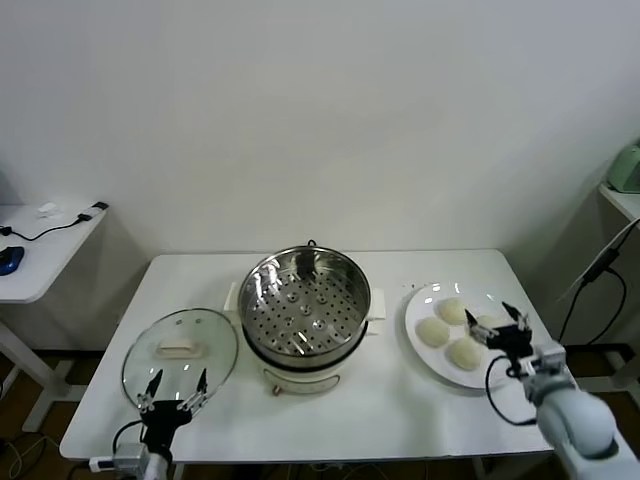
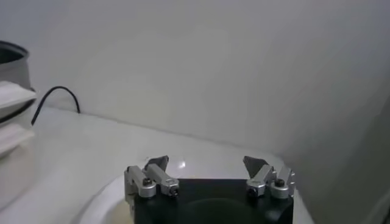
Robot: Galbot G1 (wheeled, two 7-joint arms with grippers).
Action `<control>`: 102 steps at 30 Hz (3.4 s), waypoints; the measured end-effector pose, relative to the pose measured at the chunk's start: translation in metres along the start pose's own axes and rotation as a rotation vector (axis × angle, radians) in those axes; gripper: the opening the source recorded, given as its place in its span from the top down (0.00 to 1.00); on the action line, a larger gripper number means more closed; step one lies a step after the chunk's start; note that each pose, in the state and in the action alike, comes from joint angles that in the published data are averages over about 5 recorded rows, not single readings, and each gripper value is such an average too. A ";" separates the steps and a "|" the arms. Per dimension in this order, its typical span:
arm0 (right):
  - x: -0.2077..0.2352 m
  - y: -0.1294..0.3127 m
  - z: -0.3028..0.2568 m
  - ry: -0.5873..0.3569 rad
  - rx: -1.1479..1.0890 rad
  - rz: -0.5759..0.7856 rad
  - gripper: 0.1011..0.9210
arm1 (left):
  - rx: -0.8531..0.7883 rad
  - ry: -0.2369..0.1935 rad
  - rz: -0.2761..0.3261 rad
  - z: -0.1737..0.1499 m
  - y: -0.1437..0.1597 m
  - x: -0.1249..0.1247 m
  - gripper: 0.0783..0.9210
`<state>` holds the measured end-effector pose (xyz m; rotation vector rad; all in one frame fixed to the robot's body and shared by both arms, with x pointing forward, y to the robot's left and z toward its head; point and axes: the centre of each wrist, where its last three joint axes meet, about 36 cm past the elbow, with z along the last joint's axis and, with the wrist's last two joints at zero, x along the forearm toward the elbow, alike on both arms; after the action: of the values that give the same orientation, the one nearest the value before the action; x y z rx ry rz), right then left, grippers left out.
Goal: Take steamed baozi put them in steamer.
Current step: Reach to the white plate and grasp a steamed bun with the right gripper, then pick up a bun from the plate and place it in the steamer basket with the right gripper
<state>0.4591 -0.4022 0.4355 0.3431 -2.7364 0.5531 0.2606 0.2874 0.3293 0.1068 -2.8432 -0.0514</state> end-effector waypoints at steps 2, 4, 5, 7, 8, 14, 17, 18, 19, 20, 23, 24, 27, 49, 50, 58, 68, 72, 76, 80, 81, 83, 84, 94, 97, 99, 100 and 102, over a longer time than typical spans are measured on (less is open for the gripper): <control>-0.013 -0.017 -0.014 0.012 0.082 -0.057 0.12 | 0.000 -0.003 0.003 -0.001 0.000 -0.001 0.12; -0.025 -0.033 -0.028 0.028 0.165 -0.125 0.12 | 0.000 -0.006 0.005 -0.002 0.000 -0.002 0.12; -0.031 -0.041 -0.034 0.038 0.204 -0.161 0.12 | 0.001 -0.007 0.006 -0.002 -0.001 -0.002 0.12; -0.043 -0.056 -0.047 0.061 0.278 -0.240 0.12 | 0.001 -0.008 0.010 -0.002 -0.002 -0.002 0.12; -0.049 -0.062 -0.054 0.073 0.313 -0.280 0.12 | 0.001 -0.009 0.012 -0.002 -0.002 -0.002 0.12; -0.082 -0.097 -0.094 0.163 0.521 -0.519 0.12 | -0.002 -0.007 0.017 0.001 -0.004 -0.001 0.12; -0.097 -0.108 -0.113 0.230 0.612 -0.622 0.12 | -0.002 -0.005 0.015 0.004 -0.004 -0.001 0.12; -0.102 -0.111 -0.118 0.257 0.640 -0.653 0.12 | -0.002 -0.004 0.014 0.005 -0.004 -0.002 0.12; -0.108 -0.112 -0.122 0.287 0.667 -0.683 0.12 | -0.002 -0.004 0.014 0.005 -0.004 -0.002 0.12; -0.113 -0.113 -0.126 0.317 0.692 -0.712 0.12 | -0.003 -0.004 0.013 0.006 -0.004 -0.003 0.12; -0.129 -0.112 -0.132 0.409 0.752 -0.782 0.12 | -0.004 -0.004 0.010 0.008 -0.002 -0.004 0.12; -0.135 -0.112 -0.133 0.438 0.768 -0.800 0.12 | -0.005 -0.003 0.009 0.008 -0.002 -0.004 0.12; -0.150 -0.111 -0.137 0.514 0.806 -0.836 0.12 | -0.007 -0.001 0.007 0.010 0.000 -0.004 0.12; -0.221 -0.088 -0.117 0.719 0.862 -0.864 0.12 | -0.022 0.011 0.008 0.020 0.000 -0.010 0.12; -0.223 -0.086 -0.115 0.720 0.860 -0.866 0.12 | -0.023 0.012 0.008 0.020 0.000 -0.010 0.12; -0.237 -0.071 -0.104 0.729 0.849 -0.876 0.12 | -0.030 0.017 0.006 0.023 -0.001 -0.009 0.12; -0.242 -0.065 -0.098 0.743 0.855 -0.863 0.31 | -0.033 0.012 0.006 0.022 -0.002 -0.009 0.12; -0.242 -0.065 -0.099 0.742 0.852 -0.860 0.37 | -0.036 0.010 0.006 0.022 -0.002 -0.008 0.12; -0.240 -0.067 -0.110 0.728 0.855 -0.860 0.38 | -0.039 0.008 0.005 0.021 -0.002 -0.006 0.12; -0.233 -0.070 -0.140 0.688 0.890 -0.865 0.38 | -0.038 0.003 0.005 0.019 -0.004 -0.005 0.12; -0.231 -0.071 -0.152 0.672 0.905 -0.868 0.38 | -0.038 0.002 0.006 0.019 -0.005 -0.004 0.12; -0.226 -0.070 -0.182 0.631 0.942 -0.875 0.38 | -0.039 -0.001 0.009 0.017 -0.007 -0.004 0.12; -0.223 -0.069 -0.199 0.607 0.964 -0.879 0.38 | -0.039 -0.002 0.011 0.017 -0.008 -0.004 0.12; -0.183 -0.003 -0.381 0.286 1.238 -0.984 0.38 | -0.046 -0.010 0.019 0.011 -0.011 0.001 0.12; -0.173 0.039 -0.411 0.202 1.340 -1.057 0.38 | -0.047 -0.012 0.019 0.011 -0.012 0.003 0.12; -0.168 0.068 -0.421 0.155 1.416 -1.107 0.38 | -0.046 -0.013 0.020 0.011 -0.012 0.004 0.12; -0.167 0.081 -0.424 0.135 1.455 -1.131 0.38 | -0.046 -0.013 0.021 0.011 -0.013 0.005 0.12; -0.166 0.104 -0.427 0.096 1.541 -1.173 0.38 | -0.047 -0.011 0.022 0.011 -0.013 0.006 0.12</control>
<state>0.6952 -0.1055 0.7134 1.8567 -1.0034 1.9023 0.2530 0.2738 0.3196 0.0655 -2.8520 -0.1139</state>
